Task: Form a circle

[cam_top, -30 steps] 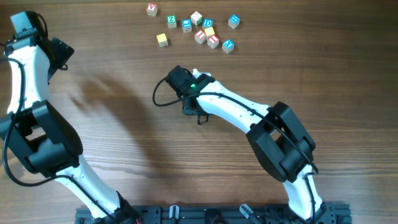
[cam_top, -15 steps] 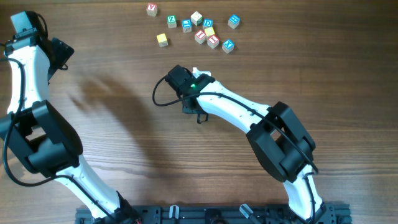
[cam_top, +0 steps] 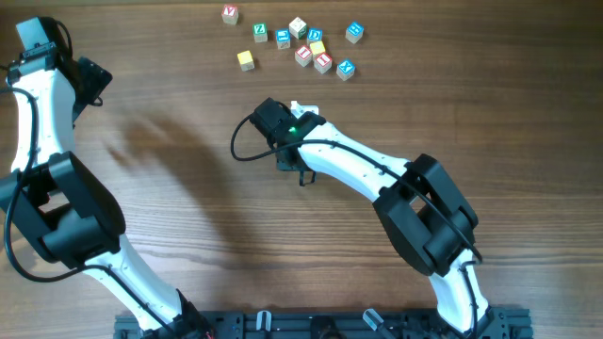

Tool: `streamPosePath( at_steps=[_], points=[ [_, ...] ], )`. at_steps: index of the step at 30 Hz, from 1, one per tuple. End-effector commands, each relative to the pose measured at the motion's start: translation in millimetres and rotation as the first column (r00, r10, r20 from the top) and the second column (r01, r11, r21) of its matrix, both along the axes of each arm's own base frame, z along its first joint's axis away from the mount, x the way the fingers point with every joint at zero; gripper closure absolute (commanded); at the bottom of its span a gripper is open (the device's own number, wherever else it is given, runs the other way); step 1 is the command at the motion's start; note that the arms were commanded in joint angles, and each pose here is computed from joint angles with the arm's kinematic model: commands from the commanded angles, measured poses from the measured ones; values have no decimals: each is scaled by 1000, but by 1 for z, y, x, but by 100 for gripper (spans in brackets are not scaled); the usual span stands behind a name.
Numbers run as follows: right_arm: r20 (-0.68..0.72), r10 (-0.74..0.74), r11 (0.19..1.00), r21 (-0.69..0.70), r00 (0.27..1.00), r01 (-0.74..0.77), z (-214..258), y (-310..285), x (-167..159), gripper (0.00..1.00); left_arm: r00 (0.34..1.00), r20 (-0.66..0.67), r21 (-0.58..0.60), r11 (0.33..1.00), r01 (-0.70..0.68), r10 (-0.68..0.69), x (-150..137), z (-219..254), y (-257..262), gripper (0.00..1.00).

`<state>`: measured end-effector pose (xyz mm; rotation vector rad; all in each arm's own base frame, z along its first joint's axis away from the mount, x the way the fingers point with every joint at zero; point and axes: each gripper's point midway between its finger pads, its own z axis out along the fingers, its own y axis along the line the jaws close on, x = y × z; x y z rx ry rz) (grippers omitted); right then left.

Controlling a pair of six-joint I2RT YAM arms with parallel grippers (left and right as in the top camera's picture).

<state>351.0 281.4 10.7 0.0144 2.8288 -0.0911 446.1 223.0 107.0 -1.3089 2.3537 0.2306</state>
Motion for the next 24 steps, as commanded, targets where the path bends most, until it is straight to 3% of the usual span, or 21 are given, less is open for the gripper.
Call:
streamPosePath(
  at_steps=[1,11,23,24],
  points=[
    [-4,45,998,-54,999,-45,-8,-7,1,96,1000,17,13,1000,2,-2,1,10,3,0],
    [-20,85,996,-4,996,-85,-3,5,0,96,1000,17,13,1000,2,-2,1,10,3,0],
    [57,93,991,89,994,-98,66,10,4,96,1000,17,13,1000,2,-2,1,10,3,0],
    [50,54,994,94,997,-58,70,3,4,88,1000,17,13,1000,2,-2,1,10,3,0]
  ],
)
